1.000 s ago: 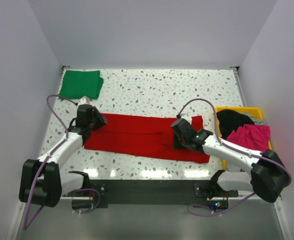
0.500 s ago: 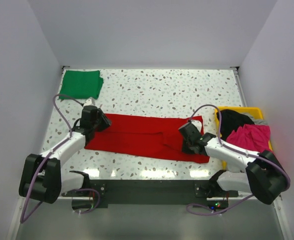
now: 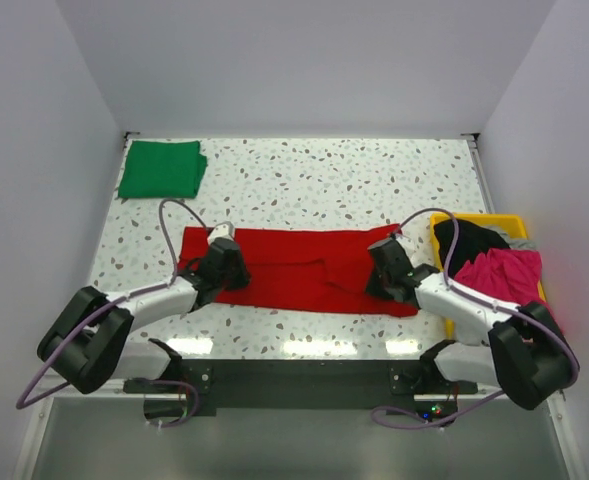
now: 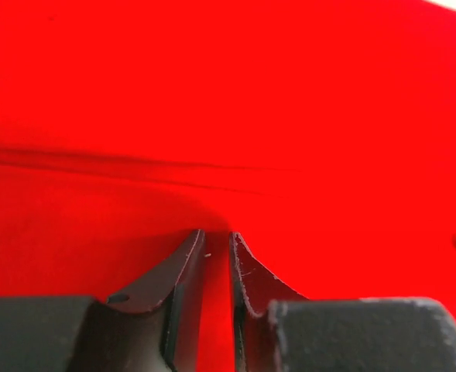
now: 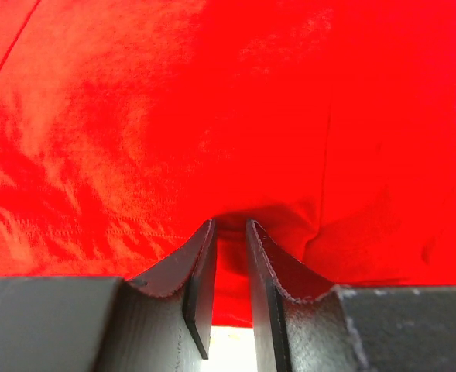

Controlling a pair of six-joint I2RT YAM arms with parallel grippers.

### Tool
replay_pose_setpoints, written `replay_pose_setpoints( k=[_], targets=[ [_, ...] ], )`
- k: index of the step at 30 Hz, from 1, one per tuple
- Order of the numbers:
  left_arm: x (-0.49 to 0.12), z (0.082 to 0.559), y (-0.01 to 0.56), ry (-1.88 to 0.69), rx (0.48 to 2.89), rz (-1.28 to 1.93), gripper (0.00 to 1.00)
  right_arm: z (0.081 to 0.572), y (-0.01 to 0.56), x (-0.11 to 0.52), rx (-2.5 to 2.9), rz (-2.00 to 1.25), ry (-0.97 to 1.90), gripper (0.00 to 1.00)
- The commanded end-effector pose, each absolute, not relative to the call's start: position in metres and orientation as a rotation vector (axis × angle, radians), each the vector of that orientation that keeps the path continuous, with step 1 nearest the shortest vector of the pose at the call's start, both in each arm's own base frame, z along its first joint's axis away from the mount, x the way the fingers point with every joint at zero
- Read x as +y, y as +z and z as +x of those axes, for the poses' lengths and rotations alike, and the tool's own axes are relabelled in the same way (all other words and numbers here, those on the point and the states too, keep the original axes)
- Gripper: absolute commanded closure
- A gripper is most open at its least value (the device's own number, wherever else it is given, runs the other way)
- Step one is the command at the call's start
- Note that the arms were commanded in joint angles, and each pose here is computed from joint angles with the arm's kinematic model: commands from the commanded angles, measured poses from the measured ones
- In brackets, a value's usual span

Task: Fold and stack the t-shirts
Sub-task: Fold the tshirt

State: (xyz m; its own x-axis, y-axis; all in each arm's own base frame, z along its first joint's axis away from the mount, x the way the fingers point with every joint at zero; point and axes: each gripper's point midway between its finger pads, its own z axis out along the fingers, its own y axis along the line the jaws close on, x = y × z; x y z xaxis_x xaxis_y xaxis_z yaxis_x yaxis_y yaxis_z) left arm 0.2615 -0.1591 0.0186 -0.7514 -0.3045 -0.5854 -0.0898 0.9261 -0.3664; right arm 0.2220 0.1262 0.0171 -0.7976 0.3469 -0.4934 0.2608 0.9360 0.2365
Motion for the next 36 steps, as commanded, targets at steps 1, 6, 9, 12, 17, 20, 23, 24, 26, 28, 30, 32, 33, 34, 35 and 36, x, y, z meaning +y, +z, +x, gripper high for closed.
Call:
replay_pose_setpoints(
  k=[1, 6, 9, 12, 17, 20, 23, 24, 26, 28, 30, 32, 33, 34, 35, 36],
  targets=[
    [-0.168, 0.264, 0.017, -0.384, 2.372, -0.273, 0.78, 0.236, 0.016, 0.119, 2.584, 0.463, 0.170, 0.73],
    [-0.187, 0.247, 0.004, -0.346, 2.413, -0.212, 0.81, 0.285, 0.028, 0.116, 2.577, 0.429, 0.083, 0.73],
    [-0.199, 0.232, -0.004, -0.332, 2.435, -0.196, 0.82, 0.308, 0.026, 0.112, 2.585, 0.404, 0.044, 0.73],
    [-0.216, 0.219, -0.008, -0.356, 2.456, -0.190, 0.83, 0.337, 0.018, 0.117, 2.628, 0.379, 0.034, 0.73],
    [-0.257, 0.201, -0.007, -0.417, 2.483, -0.152, 0.83, 0.382, -0.008, 0.136, 2.724, 0.296, 0.019, 0.73],
    [-0.283, 0.197, -0.004, -0.461, 2.491, -0.131, 0.81, 0.404, -0.017, 0.149, 2.770, 0.251, 0.019, 0.73],
    [-0.306, 0.196, -0.004, -0.520, 2.514, -0.134, 0.78, 0.442, -0.008, 0.166, 2.734, 0.214, 0.068, 0.73],
    [-0.311, 0.197, -0.004, -0.540, 2.521, -0.145, 0.78, 0.457, -0.011, 0.176, 2.741, 0.196, 0.094, 0.72],
    [-0.333, 0.201, 0.001, -0.609, 2.520, -0.154, 0.76, 0.471, -0.013, 0.182, 2.745, 0.164, 0.103, 0.72],
    [-0.354, 0.207, 0.007, -0.687, 2.516, -0.154, 0.73, 0.493, -0.014, 0.196, 2.725, 0.134, 0.157, 0.72],
    [-0.370, 0.213, 0.014, -0.739, 2.508, -0.139, 0.71, 0.514, -0.013, 0.207, 2.690, 0.111, 0.192, 0.72],
    [-0.386, 0.221, 0.023, -0.806, 2.503, -0.131, 0.68, 0.523, -0.009, 0.213, 2.680, 0.101, 0.221, 0.71],
    [-0.391, 0.225, 0.028, -0.834, 2.493, -0.135, 0.66, 0.537, 0.003, 0.219, 2.638, 0.101, 0.249, 0.71],
    [-0.393, 0.232, 0.035, -0.871, 2.487, -0.144, 0.62, 0.540, -0.002, 0.223, 2.641, 0.102, 0.273, 0.71],
    [-0.395, 0.235, 0.040, -0.893, 2.475, -0.142, 0.61, 0.546, 0.002, 0.226, 2.622, 0.101, 0.285, 0.71],
    [-0.392, 0.239, 0.045, -0.896, 2.467, -0.141, 0.60, 0.557, 0.014, 0.231, 2.585, 0.104, 0.303, 0.71]
  ],
)
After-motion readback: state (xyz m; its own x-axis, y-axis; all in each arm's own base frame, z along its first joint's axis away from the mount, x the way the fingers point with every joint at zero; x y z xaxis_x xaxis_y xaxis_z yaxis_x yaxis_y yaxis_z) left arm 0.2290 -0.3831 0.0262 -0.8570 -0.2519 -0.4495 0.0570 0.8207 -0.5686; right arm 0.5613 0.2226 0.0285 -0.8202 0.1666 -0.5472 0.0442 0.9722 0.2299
